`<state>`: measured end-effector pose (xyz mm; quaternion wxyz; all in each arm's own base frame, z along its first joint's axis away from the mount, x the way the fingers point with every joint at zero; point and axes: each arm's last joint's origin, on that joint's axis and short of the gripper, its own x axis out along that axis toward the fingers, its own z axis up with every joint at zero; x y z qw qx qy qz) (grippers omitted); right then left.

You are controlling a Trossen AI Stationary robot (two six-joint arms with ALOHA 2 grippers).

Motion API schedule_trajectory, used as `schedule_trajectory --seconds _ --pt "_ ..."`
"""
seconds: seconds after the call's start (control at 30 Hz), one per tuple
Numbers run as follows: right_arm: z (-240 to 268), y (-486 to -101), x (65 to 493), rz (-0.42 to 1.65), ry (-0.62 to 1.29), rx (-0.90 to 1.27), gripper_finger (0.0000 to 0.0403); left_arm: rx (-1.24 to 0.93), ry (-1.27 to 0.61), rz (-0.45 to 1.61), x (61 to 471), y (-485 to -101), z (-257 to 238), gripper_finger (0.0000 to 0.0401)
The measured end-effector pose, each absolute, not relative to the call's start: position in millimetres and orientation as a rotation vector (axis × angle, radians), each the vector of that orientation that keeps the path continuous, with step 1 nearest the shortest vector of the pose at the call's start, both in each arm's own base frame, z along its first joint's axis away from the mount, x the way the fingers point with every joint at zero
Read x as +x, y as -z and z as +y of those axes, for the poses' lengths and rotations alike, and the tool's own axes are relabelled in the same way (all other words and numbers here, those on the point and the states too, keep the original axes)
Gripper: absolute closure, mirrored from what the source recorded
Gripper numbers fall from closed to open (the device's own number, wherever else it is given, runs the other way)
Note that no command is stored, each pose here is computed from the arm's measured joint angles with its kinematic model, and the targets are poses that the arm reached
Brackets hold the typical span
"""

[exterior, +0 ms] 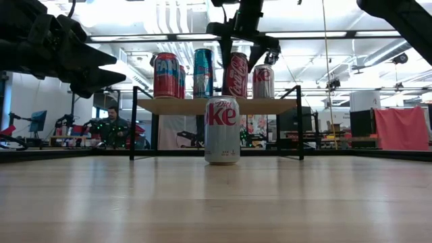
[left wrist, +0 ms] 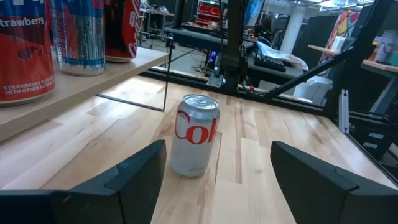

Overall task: Place canned beverage on shelf
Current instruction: Put the red and white soda can on the shelf aligned with the other red and white soda can, then put the red and silver soda can on the shelf aligned with the other red and silver soda can

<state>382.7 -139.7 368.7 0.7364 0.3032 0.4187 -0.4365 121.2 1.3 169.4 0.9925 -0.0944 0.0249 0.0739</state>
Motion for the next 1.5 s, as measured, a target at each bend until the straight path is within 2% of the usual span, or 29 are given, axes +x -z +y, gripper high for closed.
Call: schedule_trajectory --seconds 0.2,0.57,0.8,0.93,1.13,1.23,1.5 --pt "-136 -369 384 0.940 0.928 0.618 0.0035 -0.189 -0.148 0.050 121 -169 1 0.0127" --pt "-121 -372 382 0.956 0.928 0.635 0.0030 -0.189 -0.148 0.050 121 -169 1 0.0127" --pt "-89 -382 375 0.942 0.989 0.619 0.0030 -0.189 -0.148 0.051 121 -169 1 0.0127" --pt "-43 -382 378 0.916 1.004 0.484 0.0030 -0.189 -0.148 0.052 121 -169 1 0.0127" --pt "43 -363 372 0.653 1.155 0.218 0.0030 -0.189 -0.148 0.051 121 -169 1 0.0127" --pt "72 -347 362 0.462 1.213 0.192 0.0030 -0.189 -0.149 0.051 121 -169 1 0.0127" --pt "83 -296 357 0.279 1.278 0.161 0.0030 -0.189 -0.149 0.052 121 -169 1 0.0127"
